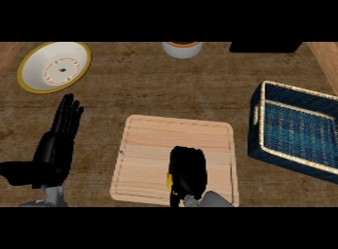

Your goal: Pick the lemon from the cutting board and place it in the basket

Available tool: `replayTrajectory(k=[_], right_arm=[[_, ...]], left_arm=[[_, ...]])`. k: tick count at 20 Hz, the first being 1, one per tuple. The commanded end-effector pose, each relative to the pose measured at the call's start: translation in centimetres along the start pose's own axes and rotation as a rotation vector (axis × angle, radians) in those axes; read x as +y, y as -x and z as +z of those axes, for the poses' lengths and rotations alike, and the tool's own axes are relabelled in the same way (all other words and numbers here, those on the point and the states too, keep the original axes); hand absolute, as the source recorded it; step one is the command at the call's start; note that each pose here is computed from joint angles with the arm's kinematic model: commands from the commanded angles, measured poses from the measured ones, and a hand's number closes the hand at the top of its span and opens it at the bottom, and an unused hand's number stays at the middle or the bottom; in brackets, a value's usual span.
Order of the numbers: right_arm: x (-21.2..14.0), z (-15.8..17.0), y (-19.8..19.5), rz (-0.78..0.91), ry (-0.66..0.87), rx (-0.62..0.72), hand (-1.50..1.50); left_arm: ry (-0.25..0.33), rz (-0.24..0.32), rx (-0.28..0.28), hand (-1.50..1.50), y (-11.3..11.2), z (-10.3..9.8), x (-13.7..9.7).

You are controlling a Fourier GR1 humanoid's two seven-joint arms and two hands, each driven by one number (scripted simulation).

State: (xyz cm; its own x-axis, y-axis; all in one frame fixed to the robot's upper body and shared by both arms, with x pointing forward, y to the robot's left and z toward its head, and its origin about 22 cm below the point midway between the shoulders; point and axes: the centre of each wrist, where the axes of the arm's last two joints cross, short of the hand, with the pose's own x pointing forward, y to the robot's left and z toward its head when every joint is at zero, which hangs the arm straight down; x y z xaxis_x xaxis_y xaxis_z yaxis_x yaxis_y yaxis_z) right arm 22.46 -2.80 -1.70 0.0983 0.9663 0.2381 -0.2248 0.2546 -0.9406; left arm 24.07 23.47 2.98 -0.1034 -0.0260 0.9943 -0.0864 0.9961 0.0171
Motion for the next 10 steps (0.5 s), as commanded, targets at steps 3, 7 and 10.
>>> replayTrajectory(k=[3,7,10], right_arm=[[-3.2,1.9,-0.8,-0.206,0.213,-0.04,1.5],[-7.2,5.1,-2.5,-0.401,0.337,-0.123,1.5],[-11.0,7.9,-2.2,-0.45,0.421,-0.177,1.5]], left_arm=[[-0.021,-0.008,0.002,0.0,-0.8,0.0,-0.5],[-0.017,-0.001,0.006,0.0,0.4,0.6,-0.5],[-0.017,-0.01,0.001,0.0,0.1,-0.7,1.9]])
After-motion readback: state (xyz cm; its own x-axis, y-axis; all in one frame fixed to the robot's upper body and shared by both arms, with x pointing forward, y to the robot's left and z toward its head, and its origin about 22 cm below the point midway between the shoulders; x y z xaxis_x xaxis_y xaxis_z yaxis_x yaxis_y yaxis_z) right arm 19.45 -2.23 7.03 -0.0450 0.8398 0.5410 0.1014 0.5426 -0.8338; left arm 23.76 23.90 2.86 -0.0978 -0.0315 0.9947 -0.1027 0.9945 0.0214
